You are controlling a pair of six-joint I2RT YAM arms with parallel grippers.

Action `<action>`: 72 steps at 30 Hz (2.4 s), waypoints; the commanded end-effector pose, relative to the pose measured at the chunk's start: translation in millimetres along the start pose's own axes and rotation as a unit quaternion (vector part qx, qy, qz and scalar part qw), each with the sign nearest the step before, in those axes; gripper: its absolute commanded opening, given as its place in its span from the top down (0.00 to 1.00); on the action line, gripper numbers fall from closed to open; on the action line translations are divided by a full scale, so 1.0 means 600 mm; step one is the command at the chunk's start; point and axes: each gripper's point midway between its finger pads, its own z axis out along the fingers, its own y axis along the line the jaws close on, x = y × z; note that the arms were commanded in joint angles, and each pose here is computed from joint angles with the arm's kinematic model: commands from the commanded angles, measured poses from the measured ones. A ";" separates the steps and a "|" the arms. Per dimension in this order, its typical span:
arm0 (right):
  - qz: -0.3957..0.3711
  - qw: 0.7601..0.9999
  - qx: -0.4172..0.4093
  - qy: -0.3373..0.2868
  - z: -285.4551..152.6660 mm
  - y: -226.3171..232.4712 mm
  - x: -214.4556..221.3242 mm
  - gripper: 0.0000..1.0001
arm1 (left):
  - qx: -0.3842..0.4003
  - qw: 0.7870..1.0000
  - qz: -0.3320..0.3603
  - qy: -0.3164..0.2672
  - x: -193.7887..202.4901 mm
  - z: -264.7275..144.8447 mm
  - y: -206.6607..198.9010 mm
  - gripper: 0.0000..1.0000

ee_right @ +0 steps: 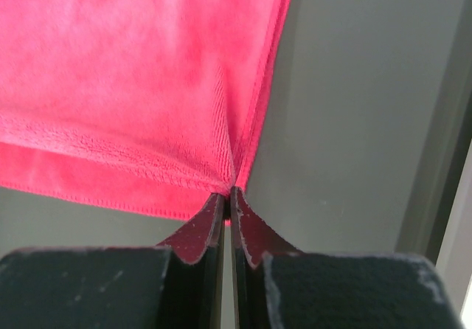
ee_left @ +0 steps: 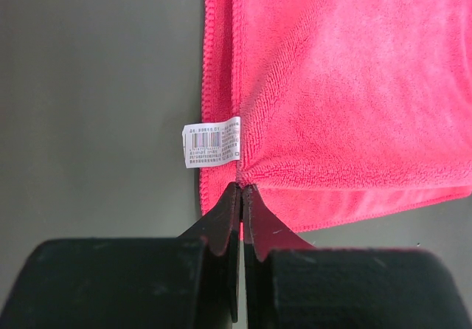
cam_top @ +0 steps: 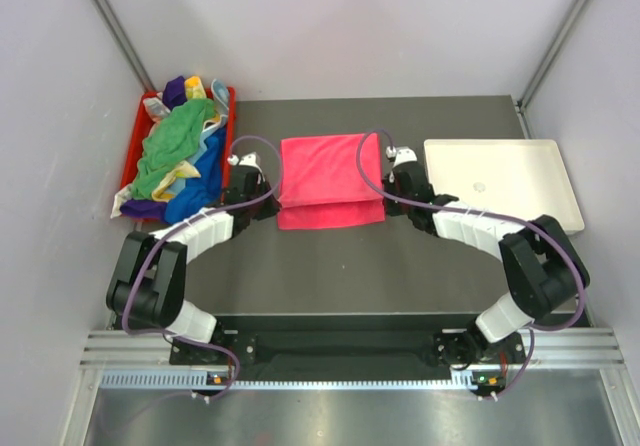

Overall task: Fold and stack the towels
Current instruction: Fold the towel

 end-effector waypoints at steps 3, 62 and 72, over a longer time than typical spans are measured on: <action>0.001 1.000 0.024 0.001 0.004 -0.010 0.017 0.95 | -0.032 0.999 0.002 0.003 0.015 0.008 0.031 1.00; 0.088 0.994 0.061 0.036 -0.032 -0.017 0.084 0.74 | -0.037 0.998 0.005 0.041 0.039 -0.053 0.011 0.81; 0.099 0.993 0.065 0.023 -0.017 -0.003 0.039 0.61 | -0.052 0.998 -0.002 0.032 0.016 -0.034 -0.006 0.57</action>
